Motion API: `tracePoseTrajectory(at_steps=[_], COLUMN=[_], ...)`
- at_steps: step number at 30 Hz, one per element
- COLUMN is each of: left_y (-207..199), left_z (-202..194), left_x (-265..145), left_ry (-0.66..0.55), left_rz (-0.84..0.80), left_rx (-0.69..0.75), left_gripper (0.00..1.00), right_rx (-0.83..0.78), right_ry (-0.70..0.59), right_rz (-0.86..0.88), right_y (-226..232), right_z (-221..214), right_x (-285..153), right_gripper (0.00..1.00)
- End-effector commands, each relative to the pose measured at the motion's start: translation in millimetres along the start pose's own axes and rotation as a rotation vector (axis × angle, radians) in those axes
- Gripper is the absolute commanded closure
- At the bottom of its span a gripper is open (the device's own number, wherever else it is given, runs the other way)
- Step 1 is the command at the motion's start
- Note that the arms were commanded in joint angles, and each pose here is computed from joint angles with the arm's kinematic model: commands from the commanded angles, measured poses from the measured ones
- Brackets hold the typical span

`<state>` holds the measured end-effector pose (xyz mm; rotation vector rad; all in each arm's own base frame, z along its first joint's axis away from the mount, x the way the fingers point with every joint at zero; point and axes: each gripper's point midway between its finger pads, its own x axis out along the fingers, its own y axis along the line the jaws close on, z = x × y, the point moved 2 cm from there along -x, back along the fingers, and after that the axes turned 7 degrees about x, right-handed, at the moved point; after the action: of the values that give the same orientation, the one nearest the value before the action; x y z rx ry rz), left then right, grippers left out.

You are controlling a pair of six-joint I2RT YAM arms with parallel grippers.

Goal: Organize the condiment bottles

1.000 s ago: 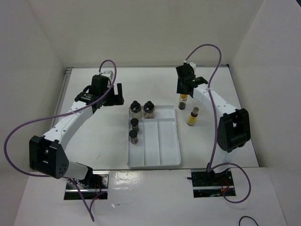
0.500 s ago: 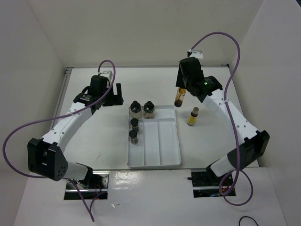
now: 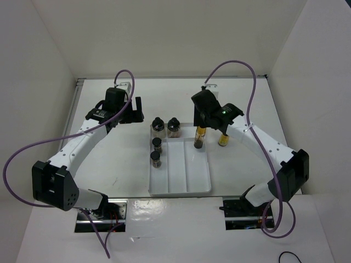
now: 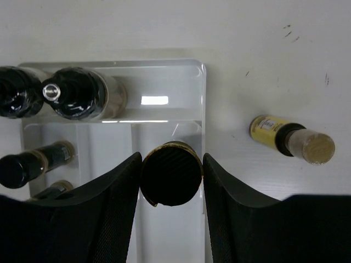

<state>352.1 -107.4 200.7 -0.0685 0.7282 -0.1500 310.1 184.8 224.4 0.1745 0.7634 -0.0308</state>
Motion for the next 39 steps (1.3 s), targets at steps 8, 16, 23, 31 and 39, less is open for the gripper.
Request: tracePoseTrajectory(at_steps=[8,16,23,31,39], left_y=[2,2,4,5,5], left_z=[8,8,9,11,11], left_x=[-2,-2,-2,-5,-5], left_ry=[-0.037,-0.037,-0.039,-0.05,-0.05], left_rz=[0.004,0.004,0.013,0.02,0.02], left_rx=[0.008,0.008,0.008,0.007,0.007], left_gripper=[0.01,0.01,0.01,0.01,0.01], right_rx=[0.068,0.008,-0.043,-0.047,-0.067], right_ry=[-0.065,-0.034,-0.017,-0.053,-0.081], right_rz=[0.196,0.238,0.217,0.208,0.192], right_y=[42,74,96,104,116], right_z=[7,-13,-31,-28,-25], right_x=[-52,-58,-45,-32,-16], right_gripper=[1.0,1.0,1.0,1.0,1.0])
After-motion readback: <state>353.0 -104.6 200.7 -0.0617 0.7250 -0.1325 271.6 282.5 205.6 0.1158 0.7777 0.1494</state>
